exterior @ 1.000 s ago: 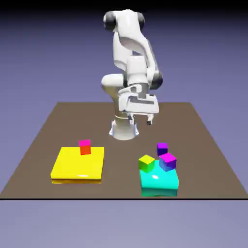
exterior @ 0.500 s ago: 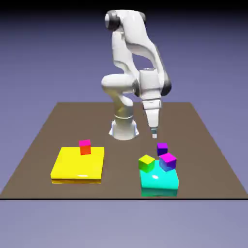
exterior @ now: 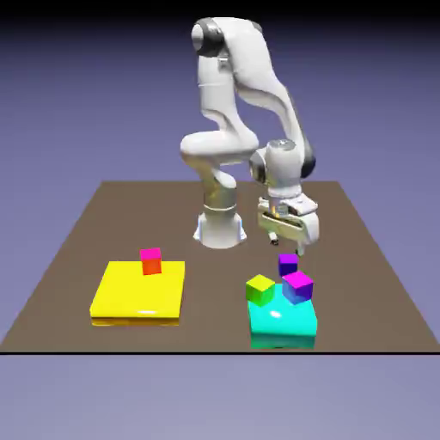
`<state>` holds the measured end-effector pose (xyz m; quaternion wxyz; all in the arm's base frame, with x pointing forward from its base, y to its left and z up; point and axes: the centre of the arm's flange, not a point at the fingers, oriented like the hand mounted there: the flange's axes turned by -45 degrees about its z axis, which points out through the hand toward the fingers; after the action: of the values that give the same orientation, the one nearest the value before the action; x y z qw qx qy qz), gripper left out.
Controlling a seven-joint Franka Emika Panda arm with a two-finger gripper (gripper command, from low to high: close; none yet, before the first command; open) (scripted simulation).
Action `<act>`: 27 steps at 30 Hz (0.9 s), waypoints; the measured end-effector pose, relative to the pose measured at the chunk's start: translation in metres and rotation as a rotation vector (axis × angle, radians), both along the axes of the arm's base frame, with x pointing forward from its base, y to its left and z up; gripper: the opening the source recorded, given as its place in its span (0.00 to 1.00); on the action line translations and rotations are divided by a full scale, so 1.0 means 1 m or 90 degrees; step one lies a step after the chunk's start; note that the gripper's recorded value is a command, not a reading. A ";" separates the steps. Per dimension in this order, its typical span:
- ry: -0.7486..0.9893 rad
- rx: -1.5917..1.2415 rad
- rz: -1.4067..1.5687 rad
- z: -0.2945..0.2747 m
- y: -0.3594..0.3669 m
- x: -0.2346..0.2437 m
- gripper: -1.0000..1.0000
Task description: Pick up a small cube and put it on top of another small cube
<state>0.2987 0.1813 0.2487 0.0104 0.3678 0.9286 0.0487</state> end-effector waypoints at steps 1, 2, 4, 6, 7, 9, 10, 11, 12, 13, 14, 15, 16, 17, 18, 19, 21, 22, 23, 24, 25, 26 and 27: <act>0.007 -0.004 0.032 -0.004 0.002 -0.004 0.50; 0.015 -0.008 0.064 -0.008 0.005 -0.008 0.50; 0.030 -0.014 0.129 -0.015 0.010 -0.017 0.50; 0.045 -0.019 0.193 -0.023 0.014 -0.025 0.50; 0.053 -0.021 0.225 -0.027 0.016 -0.030 0.50; 0.069 -0.023 0.290 -0.034 0.020 -0.039 0.50; 0.077 -0.024 0.322 -0.037 0.021 -0.043 0.50; 0.085 -0.024 0.354 -0.041 0.023 -0.048 0.50; 0.093 -0.024 0.386 -0.044 0.025 -0.052 0.50; 0.101 -0.024 0.419 -0.048 0.026 -0.057 0.50; 0.109 -0.023 0.451 -0.051 0.028 -0.062 0.50; 0.117 -0.022 0.483 -0.054 0.029 -0.067 0.50; 0.120 -0.021 0.492 -0.055 0.030 -0.068 0.50; 0.120 -0.021 0.492 -0.055 0.030 -0.068 0.50; 0.120 -0.023 0.492 -0.063 0.030 -0.068 0.50; 0.120 -0.024 0.490 -0.070 0.029 -0.068 0.50; 0.120 -0.025 0.491 -0.086 0.030 -0.069 0.50; 0.120 -0.025 0.491 -0.093 0.030 -0.070 0.50; 0.119 -0.025 0.492 -0.101 0.030 -0.071 0.50; 0.119 -0.025 0.492 -0.109 0.030 -0.073 0.50; 0.119 -0.024 0.492 -0.117 0.030 -0.075 0.50; 0.119 -0.022 0.492 -0.124 0.029 -0.077 0.50; 0.120 -0.022 0.492 -0.124 0.029 -0.077 0.00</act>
<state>0.2218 0.2107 0.1242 -0.0873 -0.0058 0.9962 -0.0005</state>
